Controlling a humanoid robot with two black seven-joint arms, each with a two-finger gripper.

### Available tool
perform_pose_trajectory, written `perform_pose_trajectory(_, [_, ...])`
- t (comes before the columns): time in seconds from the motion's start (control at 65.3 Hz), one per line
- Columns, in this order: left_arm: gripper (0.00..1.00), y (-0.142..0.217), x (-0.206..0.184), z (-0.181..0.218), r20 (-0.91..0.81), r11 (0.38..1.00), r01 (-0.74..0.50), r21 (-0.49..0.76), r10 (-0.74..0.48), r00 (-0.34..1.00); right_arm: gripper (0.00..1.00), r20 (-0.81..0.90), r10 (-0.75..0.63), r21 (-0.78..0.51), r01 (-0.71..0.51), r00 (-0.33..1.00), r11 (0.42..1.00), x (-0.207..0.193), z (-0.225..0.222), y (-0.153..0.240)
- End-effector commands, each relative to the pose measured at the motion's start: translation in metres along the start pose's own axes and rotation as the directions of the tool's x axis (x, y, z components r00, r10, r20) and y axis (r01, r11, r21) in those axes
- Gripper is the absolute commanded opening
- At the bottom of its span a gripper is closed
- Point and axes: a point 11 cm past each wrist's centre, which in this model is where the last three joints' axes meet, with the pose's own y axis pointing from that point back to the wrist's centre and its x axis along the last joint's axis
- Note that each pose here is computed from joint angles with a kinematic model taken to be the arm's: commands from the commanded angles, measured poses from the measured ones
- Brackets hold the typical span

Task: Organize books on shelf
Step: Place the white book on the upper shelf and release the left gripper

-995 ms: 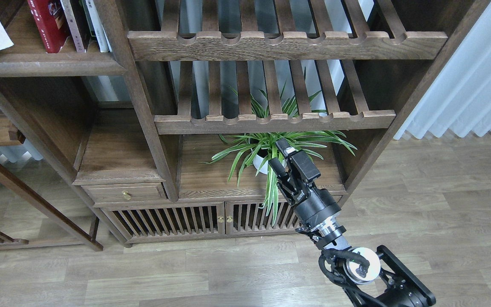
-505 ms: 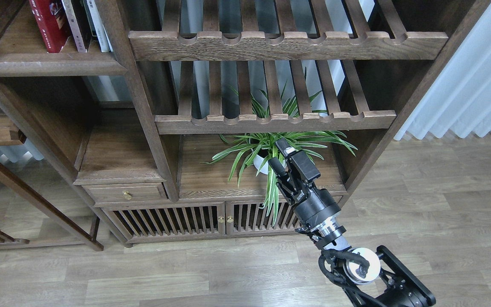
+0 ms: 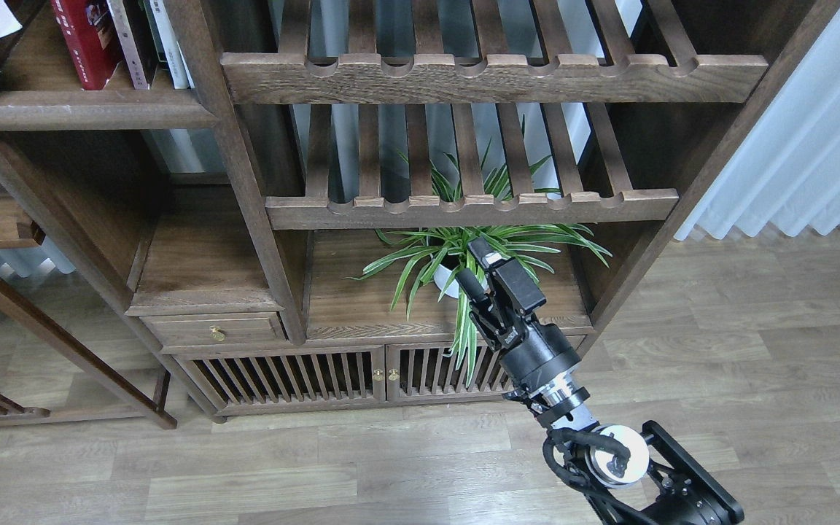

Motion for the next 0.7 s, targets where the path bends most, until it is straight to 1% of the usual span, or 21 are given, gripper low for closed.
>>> perform_pose_trajectory(0.0, [0.06, -0.001, 0.001, 0.002, 0.018, 1.000, -0.009, -0.001, 0.009, 1.000, 0.85, -0.003, -0.001, -0.003, 0.001, 1.000, 1.000, 0.000, 0.000, 0.000])
perform_pose_trajectory(0.092, [0.06, -0.002, 0.000, 0.004, 0.024, 1.000, -0.009, -0.005, 0.009, 1.000, 0.85, -0.009, 0.000, -0.006, 0.000, 1.000, 1.000, 0.000, 0.001, 0.001])
perform_pose_trajectory(0.214, [0.06, -0.006, -0.002, 0.007, 0.017, 0.999, 0.003, -0.051, -0.002, 1.000, 0.85, -0.012, -0.011, -0.009, 0.010, 1.000, 1.000, -0.001, 0.002, 0.001])
perform_pose_trajectory(0.367, [0.06, -0.014, -0.003, 0.003, 0.011, 0.998, 0.007, -0.068, -0.006, 1.000, 0.85, -0.012, -0.012, -0.009, 0.012, 1.000, 1.000, -0.001, 0.002, 0.001])
perform_pose_trajectory(0.474, [0.06, -0.017, -0.001, 0.004, -0.009, 0.995, 0.004, -0.102, -0.005, 1.000, 0.85, -0.012, -0.018, -0.009, 0.018, 1.000, 1.000, -0.002, 0.002, 0.001])
perform_pose_trajectory(0.689, [0.06, -0.025, 0.000, -0.004, -0.002, 0.995, -0.003, -0.104, 0.002, 1.000, 0.85, -0.019, -0.018, -0.012, 0.018, 1.000, 1.000, -0.002, 0.002, 0.001])
